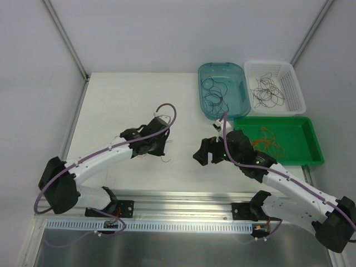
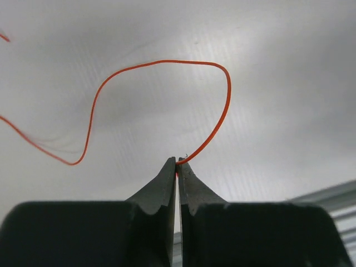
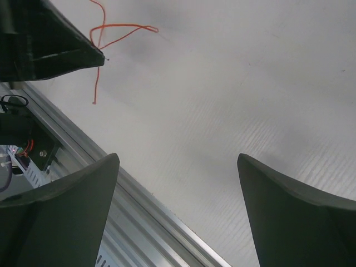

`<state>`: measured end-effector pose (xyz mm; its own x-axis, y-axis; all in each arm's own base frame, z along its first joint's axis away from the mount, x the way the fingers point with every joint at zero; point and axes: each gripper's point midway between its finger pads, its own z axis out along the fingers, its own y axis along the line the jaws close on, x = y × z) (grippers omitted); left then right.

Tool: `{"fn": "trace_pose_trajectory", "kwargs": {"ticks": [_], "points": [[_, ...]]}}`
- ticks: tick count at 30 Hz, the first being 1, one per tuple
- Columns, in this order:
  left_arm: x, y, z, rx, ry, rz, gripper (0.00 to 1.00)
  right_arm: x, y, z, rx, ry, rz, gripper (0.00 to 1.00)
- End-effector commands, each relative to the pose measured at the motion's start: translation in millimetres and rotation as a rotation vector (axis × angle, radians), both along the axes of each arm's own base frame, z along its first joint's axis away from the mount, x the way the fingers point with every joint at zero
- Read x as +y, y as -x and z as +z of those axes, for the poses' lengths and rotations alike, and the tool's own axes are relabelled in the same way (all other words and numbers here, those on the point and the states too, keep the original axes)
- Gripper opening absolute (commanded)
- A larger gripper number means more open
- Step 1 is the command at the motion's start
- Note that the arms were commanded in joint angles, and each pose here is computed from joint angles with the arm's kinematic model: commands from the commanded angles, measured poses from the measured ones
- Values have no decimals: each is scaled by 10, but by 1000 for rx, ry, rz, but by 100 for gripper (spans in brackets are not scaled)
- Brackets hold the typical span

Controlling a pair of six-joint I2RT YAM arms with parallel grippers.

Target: Untangle the cables

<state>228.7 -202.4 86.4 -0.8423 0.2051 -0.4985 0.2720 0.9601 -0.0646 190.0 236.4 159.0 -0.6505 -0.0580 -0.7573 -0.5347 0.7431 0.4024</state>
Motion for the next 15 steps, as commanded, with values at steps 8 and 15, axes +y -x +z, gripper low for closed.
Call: {"fn": "trace_pose_trajectory", "kwargs": {"ticks": [8,15], "points": [[-456,485,1232,-57,368,-134,0,377,4,314,-103,-203,121,91],[-605,707,1742,-13,545,-156,0,597,-20,365,-198,-271,196,91]]}}
